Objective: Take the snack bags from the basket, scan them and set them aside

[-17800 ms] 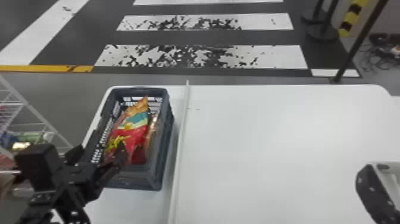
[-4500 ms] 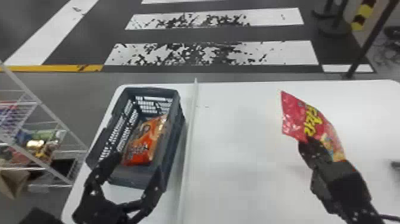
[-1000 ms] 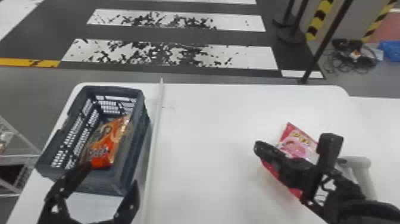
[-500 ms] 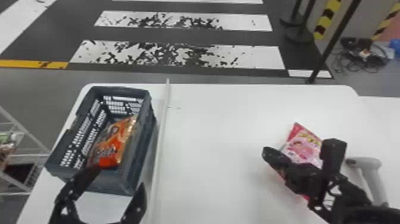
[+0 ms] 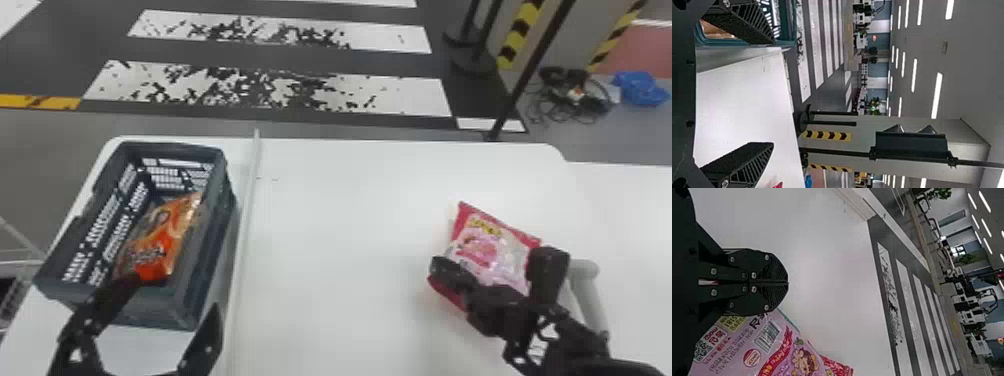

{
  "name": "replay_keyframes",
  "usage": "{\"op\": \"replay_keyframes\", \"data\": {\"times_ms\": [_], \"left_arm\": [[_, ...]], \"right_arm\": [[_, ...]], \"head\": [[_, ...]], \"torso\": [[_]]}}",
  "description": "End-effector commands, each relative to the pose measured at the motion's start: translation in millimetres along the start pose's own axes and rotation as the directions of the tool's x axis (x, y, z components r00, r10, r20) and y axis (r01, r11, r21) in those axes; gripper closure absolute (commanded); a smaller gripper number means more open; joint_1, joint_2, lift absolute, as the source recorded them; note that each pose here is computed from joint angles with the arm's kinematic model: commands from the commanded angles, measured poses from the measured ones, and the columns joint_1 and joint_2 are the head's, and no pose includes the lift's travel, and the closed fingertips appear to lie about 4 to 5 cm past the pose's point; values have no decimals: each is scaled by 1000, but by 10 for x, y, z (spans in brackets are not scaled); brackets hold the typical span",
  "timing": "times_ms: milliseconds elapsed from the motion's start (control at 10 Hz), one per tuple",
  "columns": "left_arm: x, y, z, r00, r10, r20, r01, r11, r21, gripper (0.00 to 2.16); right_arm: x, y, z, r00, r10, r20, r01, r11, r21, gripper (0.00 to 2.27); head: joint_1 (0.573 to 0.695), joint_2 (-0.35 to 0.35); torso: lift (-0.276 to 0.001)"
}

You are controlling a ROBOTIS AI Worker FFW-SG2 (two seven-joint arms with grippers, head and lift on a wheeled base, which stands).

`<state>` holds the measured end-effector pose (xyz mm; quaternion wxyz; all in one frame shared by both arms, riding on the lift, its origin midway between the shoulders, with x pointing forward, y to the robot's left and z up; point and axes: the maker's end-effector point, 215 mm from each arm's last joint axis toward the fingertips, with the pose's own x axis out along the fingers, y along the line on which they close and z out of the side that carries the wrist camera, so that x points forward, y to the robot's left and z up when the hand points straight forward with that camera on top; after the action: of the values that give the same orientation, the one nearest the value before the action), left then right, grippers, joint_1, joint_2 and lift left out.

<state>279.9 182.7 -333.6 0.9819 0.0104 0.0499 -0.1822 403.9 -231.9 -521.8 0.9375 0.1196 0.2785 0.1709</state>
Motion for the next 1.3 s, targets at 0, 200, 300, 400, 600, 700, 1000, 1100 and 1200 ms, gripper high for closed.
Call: {"op": "replay_keyframes", "data": {"times_ms": [0,200,300,400,600,700,1000,1100,1200], "left_arm": [[26,11,5,1000,1,6,-1,1000,-1,70],[70,-20,0,1000,-8,8,8,1000,-5,70],[89,-11,-11,1000,-8,10,9,1000,-7,70],[98,-3,-11,1000,-8,12,8,1000,-9,70],[101,2,6,1000,-10,18,10,1000,-14,70],[97,16,-27,1000,-10,12,10,1000,-19,70],[84,8,-16,1000,-18,21,18,1000,-21,70],[77,6,-20,1000,-19,24,20,1000,-21,70],[78,8,-24,999,-19,29,19,1000,-21,70]], "right_arm": [[-89,-53,-60,1000,-3,-4,3,1000,14,2246],[-296,-94,-63,1000,-11,7,11,1000,26,2246],[-376,-129,-90,1000,-13,1,13,999,30,2246],[-435,-144,-116,1000,-17,0,17,999,36,2246],[-515,-246,-187,999,-37,-14,37,999,35,2246],[-549,-296,-242,999,-46,-23,47,998,39,2246],[-777,-471,-315,998,-66,-12,67,995,72,2246],[-892,-463,-251,998,-51,21,49,992,113,2246],[-988,-387,-127,998,-40,45,35,992,117,2246]], "head": [[695,-81],[695,-105],[695,-112],[695,-127],[695,-149],[695,-154],[695,-196],[695,-204],[695,-220]], "torso": [[-75],[-75],[-75],[-75],[-75],[-75],[-75],[-75],[-75]]}}
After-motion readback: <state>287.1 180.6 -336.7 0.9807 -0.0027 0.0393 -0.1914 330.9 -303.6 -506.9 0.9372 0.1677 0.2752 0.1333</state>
